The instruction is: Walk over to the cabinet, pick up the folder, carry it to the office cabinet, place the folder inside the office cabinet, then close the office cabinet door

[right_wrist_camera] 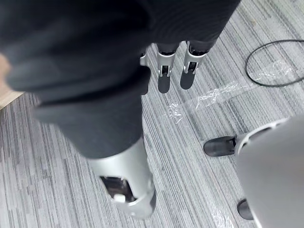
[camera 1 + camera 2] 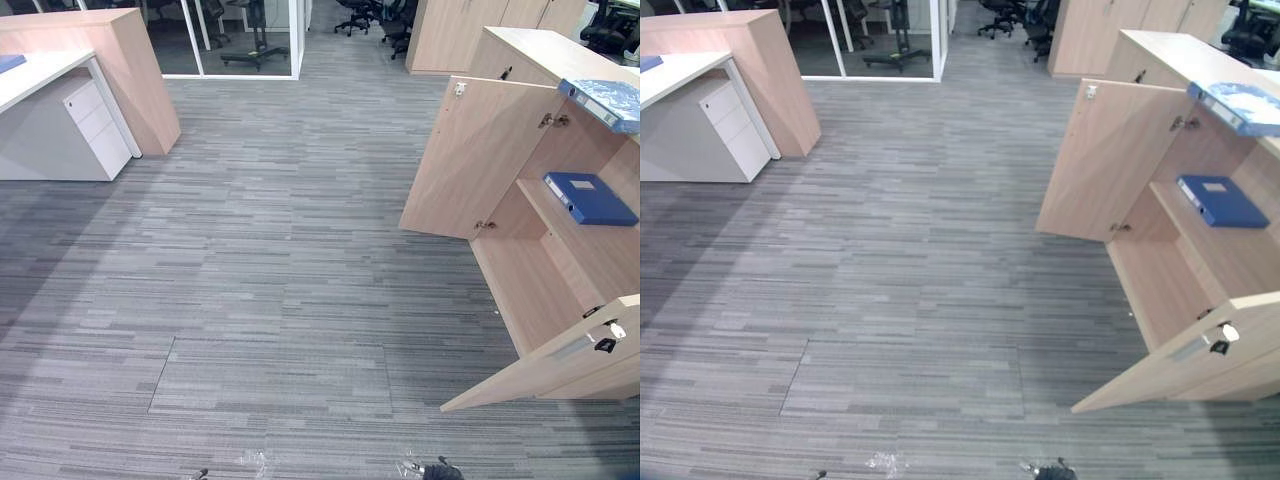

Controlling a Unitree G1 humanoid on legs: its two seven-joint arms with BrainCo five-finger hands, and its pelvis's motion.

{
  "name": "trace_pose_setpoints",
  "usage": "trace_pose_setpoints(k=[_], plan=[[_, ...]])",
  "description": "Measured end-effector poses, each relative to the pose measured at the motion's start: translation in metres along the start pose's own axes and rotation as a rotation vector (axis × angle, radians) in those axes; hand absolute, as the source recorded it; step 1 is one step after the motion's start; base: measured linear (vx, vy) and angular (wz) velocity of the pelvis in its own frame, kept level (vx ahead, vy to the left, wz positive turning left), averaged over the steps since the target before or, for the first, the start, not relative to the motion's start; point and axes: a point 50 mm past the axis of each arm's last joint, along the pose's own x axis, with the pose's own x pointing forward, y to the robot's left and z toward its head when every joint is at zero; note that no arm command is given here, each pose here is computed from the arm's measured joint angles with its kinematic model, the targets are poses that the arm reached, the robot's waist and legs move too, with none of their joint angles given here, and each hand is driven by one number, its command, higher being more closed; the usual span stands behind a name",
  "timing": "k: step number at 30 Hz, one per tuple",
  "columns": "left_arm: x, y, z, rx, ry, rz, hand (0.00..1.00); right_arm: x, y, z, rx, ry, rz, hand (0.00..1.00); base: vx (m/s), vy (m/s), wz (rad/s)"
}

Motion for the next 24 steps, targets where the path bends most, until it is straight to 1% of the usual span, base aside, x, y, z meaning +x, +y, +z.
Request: trace_pose_setpoints(k=[9,24], plan=[[-0.0001,0.0000,-0.0024,-0.044,0.007,-0.033,0.00,0.0001,0.0032,0.0013,0.000,0.000,0.021,0.00,-0.04,0.023,0.01],[0.0001,0.0010,-0.0015,-0.014,0.002,-0.030,0.00,0.0007,0.0059,0.0069,0.002,-0.013,0.030,0.00,0.00,0.001,0.00]])
